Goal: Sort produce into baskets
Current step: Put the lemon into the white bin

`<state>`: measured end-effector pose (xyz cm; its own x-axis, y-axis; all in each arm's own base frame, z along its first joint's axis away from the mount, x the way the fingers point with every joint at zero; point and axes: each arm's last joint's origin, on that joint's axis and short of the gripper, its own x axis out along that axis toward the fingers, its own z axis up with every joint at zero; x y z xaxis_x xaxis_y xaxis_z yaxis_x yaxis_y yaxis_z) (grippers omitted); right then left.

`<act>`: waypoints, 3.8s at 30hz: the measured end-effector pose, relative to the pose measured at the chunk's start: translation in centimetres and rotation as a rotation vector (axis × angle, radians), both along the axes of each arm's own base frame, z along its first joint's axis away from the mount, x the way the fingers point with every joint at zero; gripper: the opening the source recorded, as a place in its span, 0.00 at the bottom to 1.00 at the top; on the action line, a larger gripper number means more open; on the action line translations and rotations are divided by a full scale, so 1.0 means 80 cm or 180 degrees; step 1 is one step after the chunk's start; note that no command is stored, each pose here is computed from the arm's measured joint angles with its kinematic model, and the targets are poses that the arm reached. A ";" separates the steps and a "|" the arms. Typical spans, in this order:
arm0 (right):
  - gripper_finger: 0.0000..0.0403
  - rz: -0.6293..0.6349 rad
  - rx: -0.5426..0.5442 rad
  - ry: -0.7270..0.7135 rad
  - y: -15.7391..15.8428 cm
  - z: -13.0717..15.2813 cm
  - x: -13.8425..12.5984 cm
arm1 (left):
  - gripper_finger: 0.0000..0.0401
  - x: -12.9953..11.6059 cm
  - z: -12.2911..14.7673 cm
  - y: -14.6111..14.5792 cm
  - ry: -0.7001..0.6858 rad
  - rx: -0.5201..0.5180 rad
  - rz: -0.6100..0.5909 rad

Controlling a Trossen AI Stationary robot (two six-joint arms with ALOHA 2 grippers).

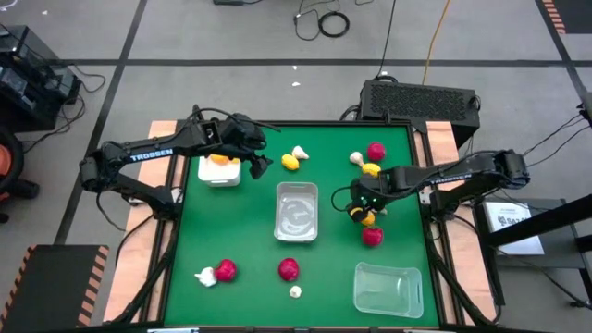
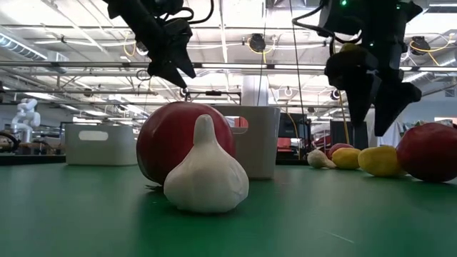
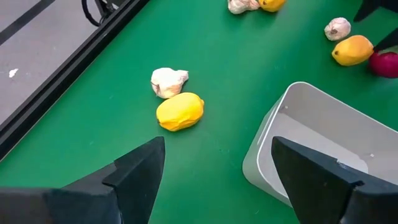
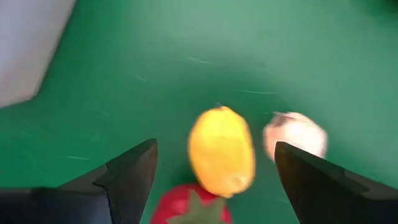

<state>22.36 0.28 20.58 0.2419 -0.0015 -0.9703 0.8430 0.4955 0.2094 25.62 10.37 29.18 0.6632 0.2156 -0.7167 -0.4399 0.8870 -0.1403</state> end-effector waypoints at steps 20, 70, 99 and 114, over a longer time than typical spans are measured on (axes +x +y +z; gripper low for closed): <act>0.78 0.0102 -0.0139 0.0262 0.026 -0.042 0.006 | 0.75 0.001 0.001 0.000 -0.0025 0.0009 0.0001; 0.41 0.1451 0.0511 -0.2647 -0.043 0.161 0.063 | 0.75 0.099 0.035 -0.104 -0.1864 0.1843 -0.2547; 0.41 0.1417 0.0689 -0.2761 -0.048 0.150 0.087 | 0.75 0.132 0.003 -0.106 -0.2176 0.1487 -0.2911; 0.49 0.1479 0.0736 -0.2812 -0.047 0.151 0.087 | 0.53 0.132 0.002 -0.106 -0.2139 0.1503 -0.2906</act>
<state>29.33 -3.49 32.68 0.7995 0.4393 -0.4097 0.0761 0.6025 0.7945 36.15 1.85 29.36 0.9143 -0.3756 -0.1517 0.4049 0.8569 0.3189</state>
